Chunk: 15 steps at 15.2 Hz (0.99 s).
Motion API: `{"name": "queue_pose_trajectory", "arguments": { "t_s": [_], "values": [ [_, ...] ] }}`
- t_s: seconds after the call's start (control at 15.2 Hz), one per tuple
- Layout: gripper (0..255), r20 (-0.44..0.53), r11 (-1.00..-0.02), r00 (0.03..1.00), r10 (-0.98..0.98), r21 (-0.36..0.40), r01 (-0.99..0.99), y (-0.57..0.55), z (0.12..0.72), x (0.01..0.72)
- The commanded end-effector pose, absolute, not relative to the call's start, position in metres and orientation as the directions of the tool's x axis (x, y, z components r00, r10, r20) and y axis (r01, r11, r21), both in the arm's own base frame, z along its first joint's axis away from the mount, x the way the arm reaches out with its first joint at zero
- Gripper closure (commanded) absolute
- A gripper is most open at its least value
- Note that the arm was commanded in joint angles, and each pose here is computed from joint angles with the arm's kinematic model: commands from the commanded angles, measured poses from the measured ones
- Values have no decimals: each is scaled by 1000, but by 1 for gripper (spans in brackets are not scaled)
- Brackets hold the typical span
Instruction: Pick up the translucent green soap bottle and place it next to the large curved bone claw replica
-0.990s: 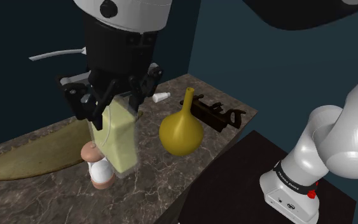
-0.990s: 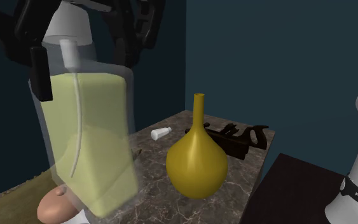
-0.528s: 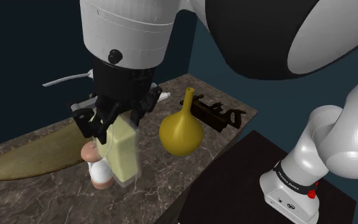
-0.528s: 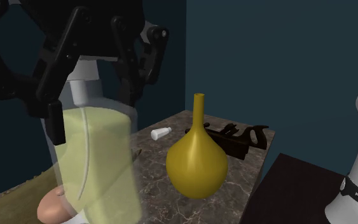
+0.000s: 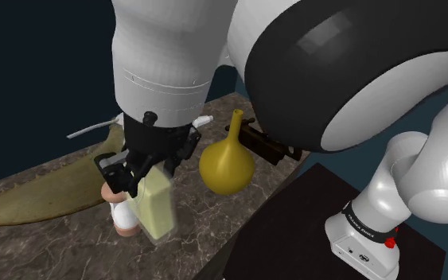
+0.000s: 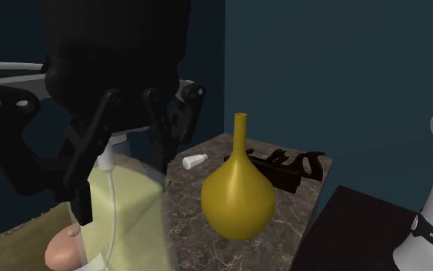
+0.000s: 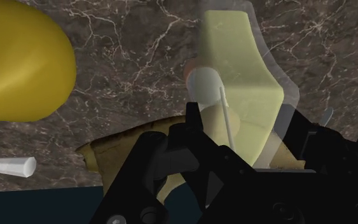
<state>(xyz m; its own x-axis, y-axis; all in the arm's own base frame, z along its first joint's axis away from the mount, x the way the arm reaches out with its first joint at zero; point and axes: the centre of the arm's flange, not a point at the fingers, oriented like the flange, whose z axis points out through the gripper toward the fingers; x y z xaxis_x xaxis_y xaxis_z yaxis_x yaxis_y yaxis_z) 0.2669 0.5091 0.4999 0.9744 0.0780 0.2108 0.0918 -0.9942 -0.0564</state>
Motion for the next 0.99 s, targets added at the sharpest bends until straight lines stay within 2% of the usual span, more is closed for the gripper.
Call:
{"name": "queue_pose_trajectory", "arguments": {
  "t_s": [0.0,0.92],
  "values": [
    [255,211,-994,974,78,-57,92,509,488,268],
    [255,211,-994,974,78,-57,92,509,414,268]
  ]
}}
